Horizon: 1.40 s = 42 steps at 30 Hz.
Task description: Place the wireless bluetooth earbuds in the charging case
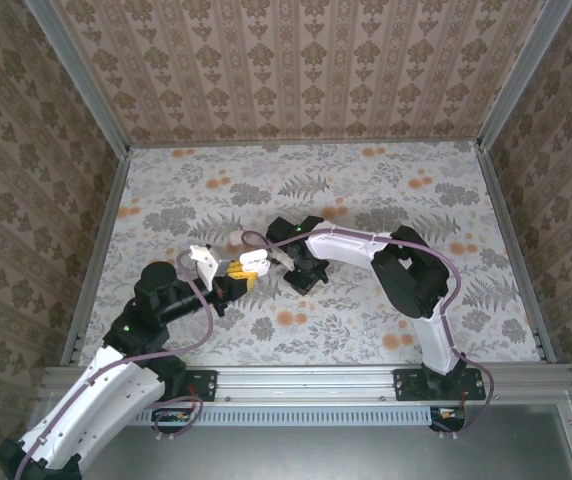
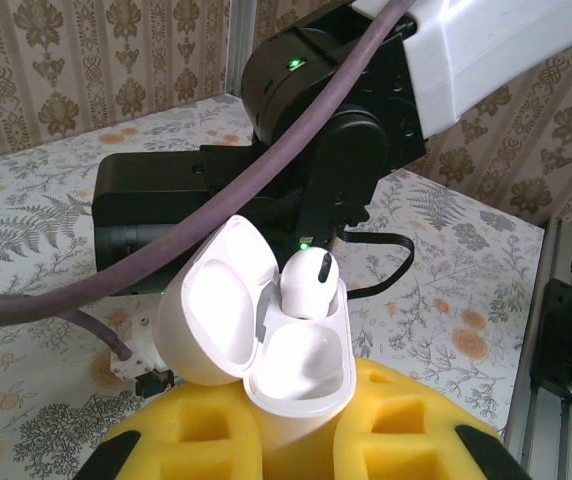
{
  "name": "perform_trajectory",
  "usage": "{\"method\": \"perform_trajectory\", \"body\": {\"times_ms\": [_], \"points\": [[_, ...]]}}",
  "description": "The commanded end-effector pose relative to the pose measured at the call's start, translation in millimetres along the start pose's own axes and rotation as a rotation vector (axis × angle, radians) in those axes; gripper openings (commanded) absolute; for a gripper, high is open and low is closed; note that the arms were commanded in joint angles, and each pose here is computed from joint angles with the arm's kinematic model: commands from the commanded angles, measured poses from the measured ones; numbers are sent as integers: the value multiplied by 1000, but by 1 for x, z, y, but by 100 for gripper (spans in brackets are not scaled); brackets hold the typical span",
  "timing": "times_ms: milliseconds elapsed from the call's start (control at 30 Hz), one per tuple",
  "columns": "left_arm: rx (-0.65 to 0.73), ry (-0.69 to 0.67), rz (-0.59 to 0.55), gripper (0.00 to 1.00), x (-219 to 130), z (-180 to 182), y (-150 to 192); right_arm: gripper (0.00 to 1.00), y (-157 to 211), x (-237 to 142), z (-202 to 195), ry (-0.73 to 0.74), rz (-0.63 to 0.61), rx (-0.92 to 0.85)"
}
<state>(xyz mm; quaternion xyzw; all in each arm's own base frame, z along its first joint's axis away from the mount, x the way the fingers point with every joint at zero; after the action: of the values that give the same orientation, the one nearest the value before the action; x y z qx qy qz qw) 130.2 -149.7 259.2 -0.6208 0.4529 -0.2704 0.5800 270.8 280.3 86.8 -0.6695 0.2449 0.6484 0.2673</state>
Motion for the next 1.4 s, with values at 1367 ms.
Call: {"method": "perform_trajectory", "body": {"times_ms": [1367], "points": [[16,234,-185,0,17,-25,-55,20,29,-303,69,-448,-1229,-103]]}}
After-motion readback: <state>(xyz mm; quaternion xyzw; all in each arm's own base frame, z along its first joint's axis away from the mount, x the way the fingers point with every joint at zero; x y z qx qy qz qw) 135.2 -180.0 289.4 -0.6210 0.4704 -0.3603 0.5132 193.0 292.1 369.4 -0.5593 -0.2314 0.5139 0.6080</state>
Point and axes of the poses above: each hand's point on the last joint's axis, 136 mm out from that joint toward the fingers, its own x axis out along the fingers, its own z axis along the line the jaws close on, y = z × x, the point moved 7 cm from there along -x, back along the fingers
